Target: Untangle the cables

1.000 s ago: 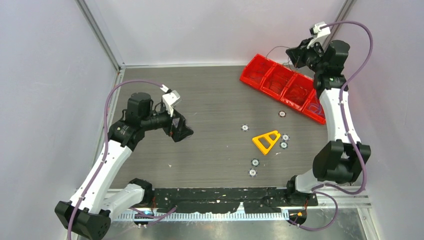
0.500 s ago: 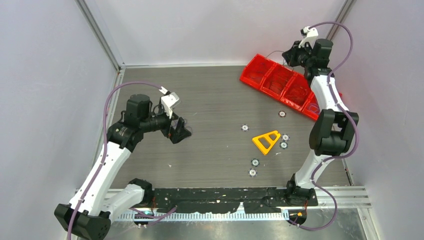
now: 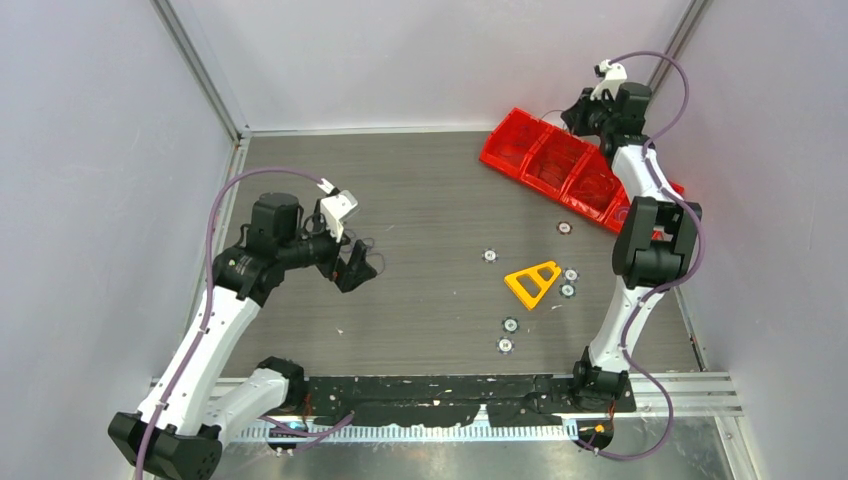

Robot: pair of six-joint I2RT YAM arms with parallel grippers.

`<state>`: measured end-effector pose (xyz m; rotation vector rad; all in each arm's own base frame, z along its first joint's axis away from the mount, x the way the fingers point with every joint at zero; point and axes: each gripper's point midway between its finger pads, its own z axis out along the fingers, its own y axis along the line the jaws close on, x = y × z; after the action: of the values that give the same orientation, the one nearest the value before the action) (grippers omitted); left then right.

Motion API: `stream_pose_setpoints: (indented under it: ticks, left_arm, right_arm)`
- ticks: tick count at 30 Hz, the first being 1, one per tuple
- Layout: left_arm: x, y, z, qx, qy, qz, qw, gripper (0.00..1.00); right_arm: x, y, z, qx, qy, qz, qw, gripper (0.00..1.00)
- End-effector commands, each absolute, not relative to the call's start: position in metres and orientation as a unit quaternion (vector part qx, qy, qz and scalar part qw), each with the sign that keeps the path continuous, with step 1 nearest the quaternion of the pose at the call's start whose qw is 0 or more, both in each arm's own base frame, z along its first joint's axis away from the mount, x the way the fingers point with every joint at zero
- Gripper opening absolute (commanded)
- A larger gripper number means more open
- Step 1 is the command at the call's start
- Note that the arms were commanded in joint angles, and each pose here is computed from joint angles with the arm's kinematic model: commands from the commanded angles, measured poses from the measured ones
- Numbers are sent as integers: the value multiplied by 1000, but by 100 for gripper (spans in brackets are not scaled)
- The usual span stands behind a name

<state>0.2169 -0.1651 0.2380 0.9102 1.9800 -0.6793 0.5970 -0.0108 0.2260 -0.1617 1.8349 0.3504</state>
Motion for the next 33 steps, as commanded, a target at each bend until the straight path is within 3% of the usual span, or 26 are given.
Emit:
stream_pose_setpoints:
  ticks: [1, 9, 17, 27, 33]
  left_arm:
    - [215, -159, 242, 368, 786, -256, 426, 100]
    - [216, -157, 241, 367, 788, -250, 427, 100]
    - [216, -156, 235, 364, 795, -250, 416, 100]
    - [215, -149, 225, 359, 807, -237, 405, 100]
    - [212, -146, 221, 357, 811, -234, 399, 99]
  right_arm:
    - [613, -14, 260, -61, 759, 151, 631, 5]
    - [601, -36, 217, -26, 798, 103, 593, 5]
    - [599, -29, 177, -30, 829, 120, 545, 5]
    - [611, -4, 149, -47, 843, 138, 518, 5]
    - [623, 13, 161, -52, 825, 179, 534, 5]
